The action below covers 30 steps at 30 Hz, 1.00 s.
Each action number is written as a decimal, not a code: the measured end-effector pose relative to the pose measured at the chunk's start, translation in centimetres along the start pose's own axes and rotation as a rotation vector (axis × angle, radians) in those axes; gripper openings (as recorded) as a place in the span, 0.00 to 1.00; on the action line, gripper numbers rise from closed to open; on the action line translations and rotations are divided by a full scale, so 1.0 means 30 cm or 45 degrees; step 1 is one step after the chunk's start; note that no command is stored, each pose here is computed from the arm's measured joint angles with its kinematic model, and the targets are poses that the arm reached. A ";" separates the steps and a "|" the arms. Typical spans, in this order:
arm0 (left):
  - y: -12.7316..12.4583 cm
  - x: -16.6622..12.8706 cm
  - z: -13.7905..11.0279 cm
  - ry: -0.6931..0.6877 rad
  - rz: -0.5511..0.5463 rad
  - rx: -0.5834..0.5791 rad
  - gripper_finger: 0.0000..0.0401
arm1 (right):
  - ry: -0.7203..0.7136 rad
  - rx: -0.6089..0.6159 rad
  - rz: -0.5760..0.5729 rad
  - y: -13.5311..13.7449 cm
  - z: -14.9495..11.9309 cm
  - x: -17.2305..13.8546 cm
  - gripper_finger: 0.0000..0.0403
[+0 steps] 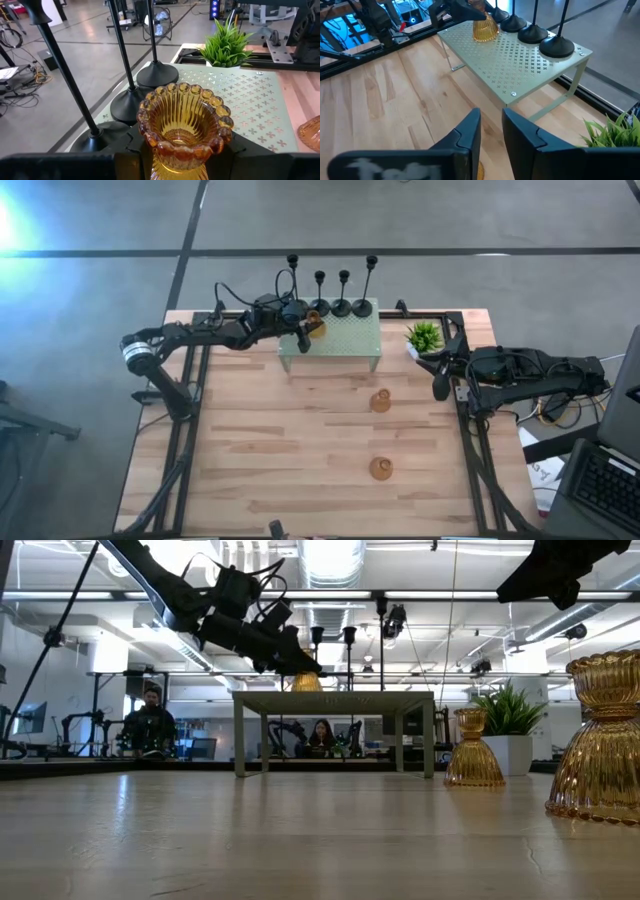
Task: Pick & Place candle stick holders
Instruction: Put the top orange candle holder on the shelf in front of the black candle holder
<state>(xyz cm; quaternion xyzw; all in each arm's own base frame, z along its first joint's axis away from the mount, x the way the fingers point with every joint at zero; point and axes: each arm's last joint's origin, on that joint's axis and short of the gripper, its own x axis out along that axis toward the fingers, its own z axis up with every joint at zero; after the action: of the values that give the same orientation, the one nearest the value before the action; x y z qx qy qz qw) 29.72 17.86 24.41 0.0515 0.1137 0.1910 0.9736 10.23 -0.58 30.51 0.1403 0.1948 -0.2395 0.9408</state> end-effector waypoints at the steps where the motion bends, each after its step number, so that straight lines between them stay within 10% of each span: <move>1: 0.000 0.000 0.000 0.001 0.001 0.002 0.31 | 0.000 0.000 0.000 0.000 0.000 0.000 0.17; 30: -0.005 -0.003 -0.005 0.014 -0.029 -0.006 0.50 | 0.001 0.000 0.000 0.000 0.000 0.000 0.19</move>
<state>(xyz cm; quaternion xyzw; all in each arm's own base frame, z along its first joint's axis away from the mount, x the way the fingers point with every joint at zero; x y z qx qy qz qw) 29.65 17.70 24.25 0.0468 0.1191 0.1806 0.9752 10.23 -0.58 30.51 0.1402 0.1950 -0.2395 0.9407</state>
